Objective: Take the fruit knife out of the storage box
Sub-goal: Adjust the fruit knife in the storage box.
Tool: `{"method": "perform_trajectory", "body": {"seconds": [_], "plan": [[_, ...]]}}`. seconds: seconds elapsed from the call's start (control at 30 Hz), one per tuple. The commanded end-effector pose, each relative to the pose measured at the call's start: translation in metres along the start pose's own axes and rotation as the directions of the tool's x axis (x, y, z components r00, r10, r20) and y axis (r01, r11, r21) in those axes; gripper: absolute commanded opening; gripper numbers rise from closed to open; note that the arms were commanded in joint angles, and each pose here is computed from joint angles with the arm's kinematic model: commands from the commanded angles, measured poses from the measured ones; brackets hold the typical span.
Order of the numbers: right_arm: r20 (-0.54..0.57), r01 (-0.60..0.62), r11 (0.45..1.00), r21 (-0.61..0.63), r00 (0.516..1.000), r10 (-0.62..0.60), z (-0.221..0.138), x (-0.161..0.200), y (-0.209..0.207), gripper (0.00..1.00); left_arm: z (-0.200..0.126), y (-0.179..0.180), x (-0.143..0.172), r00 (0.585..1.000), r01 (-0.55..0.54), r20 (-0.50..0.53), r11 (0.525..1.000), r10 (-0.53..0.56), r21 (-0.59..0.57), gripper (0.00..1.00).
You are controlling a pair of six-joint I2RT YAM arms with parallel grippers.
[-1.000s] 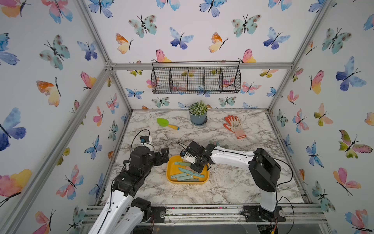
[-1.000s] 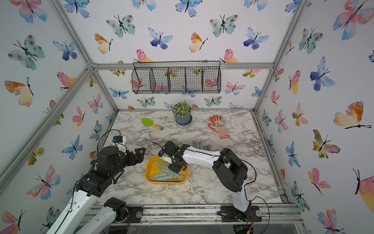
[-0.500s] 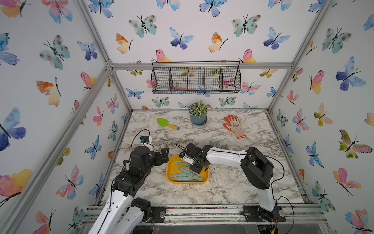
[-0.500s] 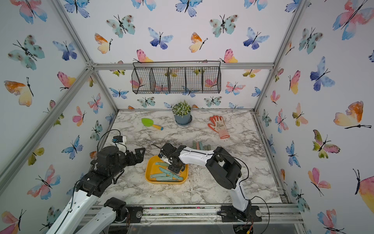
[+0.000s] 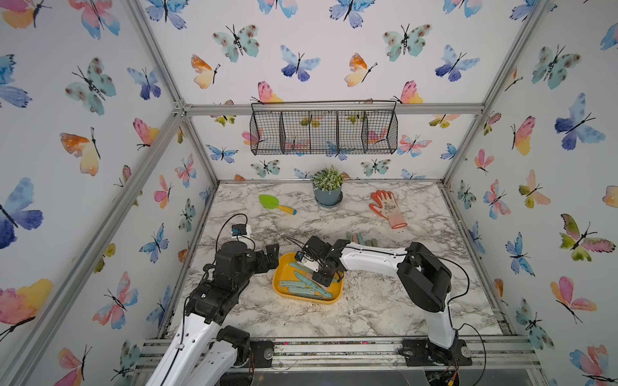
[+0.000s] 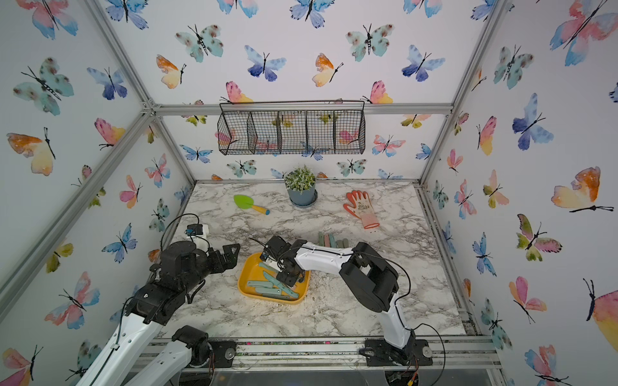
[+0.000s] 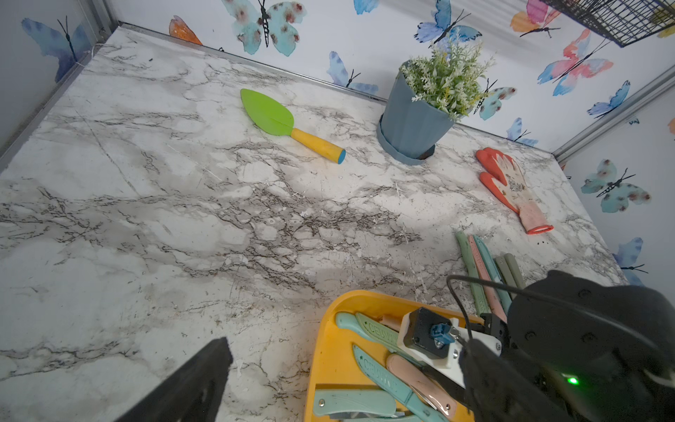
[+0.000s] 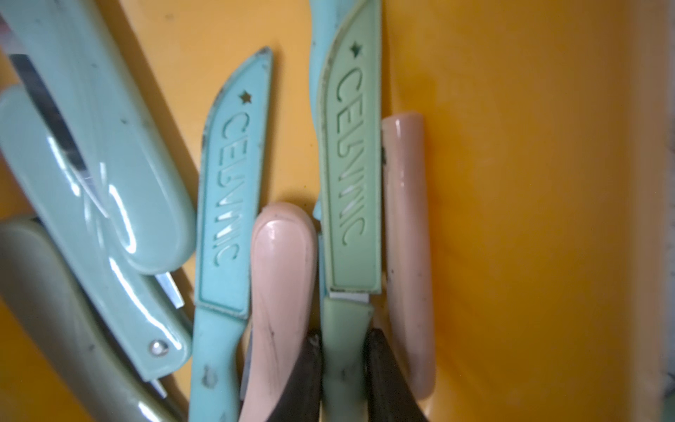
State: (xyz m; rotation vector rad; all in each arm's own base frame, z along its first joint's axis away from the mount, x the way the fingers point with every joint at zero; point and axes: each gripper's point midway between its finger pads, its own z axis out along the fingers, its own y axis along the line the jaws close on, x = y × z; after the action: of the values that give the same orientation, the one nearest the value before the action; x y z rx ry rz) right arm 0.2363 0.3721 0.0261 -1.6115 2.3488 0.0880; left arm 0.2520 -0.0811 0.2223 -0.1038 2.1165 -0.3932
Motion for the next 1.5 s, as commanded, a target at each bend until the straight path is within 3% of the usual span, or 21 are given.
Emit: {"method": "perform_trajectory", "body": {"seconds": [0.0, 0.33, 0.6, 1.2, 1.47], "plan": [[0.047, -0.018, 1.0, -0.021, 0.999, 0.019, -0.02, -0.007, 0.004, 0.2, -0.001, 0.003, -0.002, 1.0, -0.007, 0.015, 1.0, 0.007, -0.011, 0.99], [0.106, -0.019, 0.998, -0.066, 0.994, 0.026, -0.039, -0.014, 0.011, 0.17, -0.002, 0.003, -0.002, 1.0, -0.007, 0.017, 1.0, 0.007, -0.012, 0.98], [0.116, 0.021, 0.986, -0.162, 0.993, -0.002, -0.034, -0.012, 0.029, 0.17, -0.003, 0.004, -0.003, 1.0, -0.006, 0.022, 1.0, 0.006, -0.017, 0.98], [0.059, 0.02, 0.982, -0.189, 0.998, -0.009, -0.008, -0.007, 0.034, 0.32, -0.002, 0.005, -0.003, 1.0, -0.006, 0.019, 1.0, 0.007, -0.022, 0.98], [0.032, 0.011, 0.984, -0.175, 0.999, -0.006, -0.001, -0.005, 0.032, 0.27, -0.003, 0.005, -0.004, 1.0, -0.004, 0.026, 1.0, 0.005, -0.025, 0.98]]}}
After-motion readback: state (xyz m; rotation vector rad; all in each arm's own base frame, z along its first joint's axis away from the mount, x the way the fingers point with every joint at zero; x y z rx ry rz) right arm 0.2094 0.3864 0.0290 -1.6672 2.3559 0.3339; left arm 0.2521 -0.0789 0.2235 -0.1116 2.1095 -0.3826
